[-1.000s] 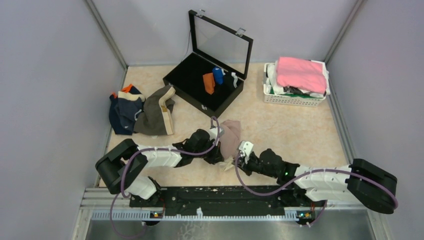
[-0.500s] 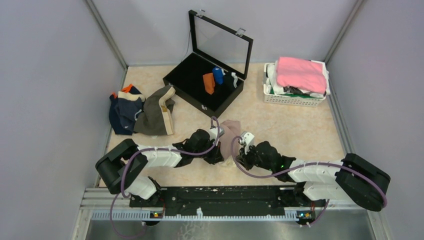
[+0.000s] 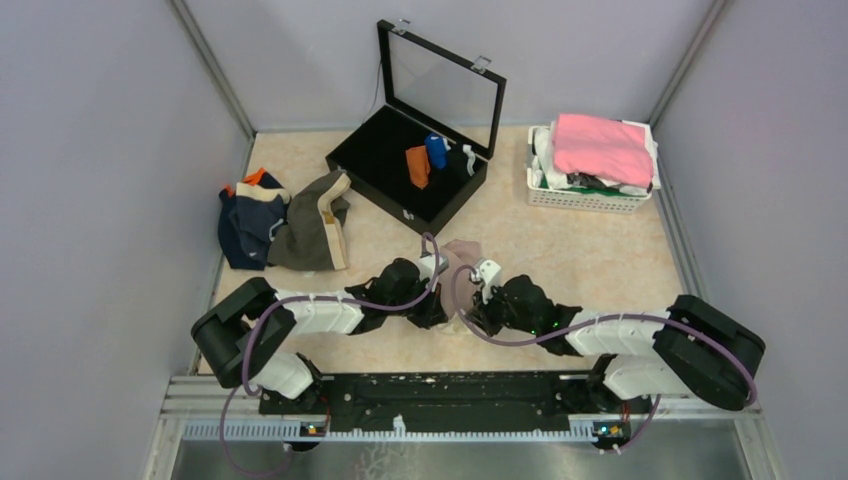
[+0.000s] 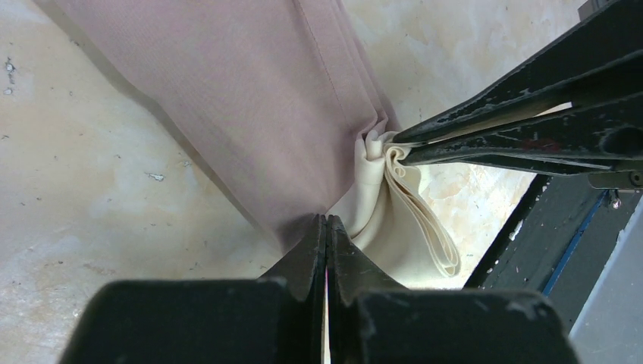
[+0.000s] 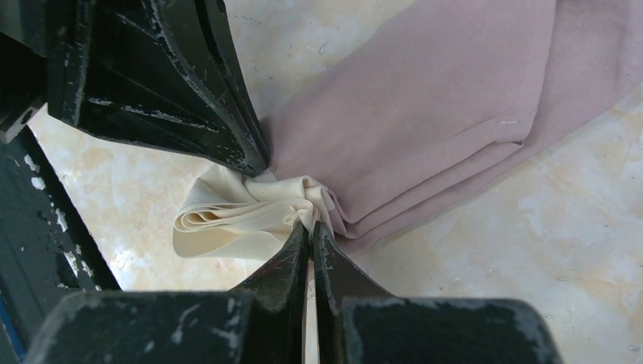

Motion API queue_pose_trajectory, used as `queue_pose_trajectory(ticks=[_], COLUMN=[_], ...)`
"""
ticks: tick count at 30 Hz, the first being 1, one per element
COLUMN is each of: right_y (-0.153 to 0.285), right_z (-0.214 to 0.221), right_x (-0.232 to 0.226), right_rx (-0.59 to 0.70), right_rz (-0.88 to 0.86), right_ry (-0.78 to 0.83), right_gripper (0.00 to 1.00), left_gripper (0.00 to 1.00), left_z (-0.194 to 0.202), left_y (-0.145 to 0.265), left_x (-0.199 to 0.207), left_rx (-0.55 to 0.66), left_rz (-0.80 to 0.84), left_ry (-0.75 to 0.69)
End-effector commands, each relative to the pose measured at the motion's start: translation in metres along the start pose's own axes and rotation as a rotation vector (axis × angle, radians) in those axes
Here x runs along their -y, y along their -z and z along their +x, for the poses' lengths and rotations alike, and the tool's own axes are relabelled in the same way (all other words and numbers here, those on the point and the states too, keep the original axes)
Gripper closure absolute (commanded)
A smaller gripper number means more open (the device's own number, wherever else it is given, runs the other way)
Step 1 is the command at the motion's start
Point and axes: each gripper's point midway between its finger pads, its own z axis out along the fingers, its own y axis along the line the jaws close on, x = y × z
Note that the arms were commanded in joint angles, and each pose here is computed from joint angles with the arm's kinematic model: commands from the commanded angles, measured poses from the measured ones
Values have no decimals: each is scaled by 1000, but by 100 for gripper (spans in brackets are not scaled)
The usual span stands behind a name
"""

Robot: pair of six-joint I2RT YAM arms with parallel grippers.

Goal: Roll the underwear
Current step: Roll the underwear to the center of the board.

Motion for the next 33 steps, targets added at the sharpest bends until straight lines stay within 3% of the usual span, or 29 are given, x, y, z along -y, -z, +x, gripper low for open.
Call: queue_pose_trajectory(ticks=[1, 9, 17, 21, 26, 33], right_y=[-9, -13, -14, -16, -21, -25], right_z=[-15, -2, -1, 1, 1, -2], right_x=[-3, 6, 11, 12, 9, 11], right_rx=[6, -55, -93, -140, -187, -208], right_rz=[-20, 23, 37, 43, 47, 45], right_ry=[-5, -47, -127, -182, -241, -323], right_gripper=[100, 100, 100, 100, 100, 100], left_gripper=[100, 100, 100, 100, 100, 100], left_z=[-7, -15, -58, -63, -43, -20], left_y=[-1, 7, 50, 66, 72, 59], left_x=[1, -2, -3, 23, 59, 63], left_rx=[13, 52, 249, 310, 297, 243], left_rz=[5, -40, -144, -3, 233, 273], left_ry=[-9, 11, 23, -67, -207, -244])
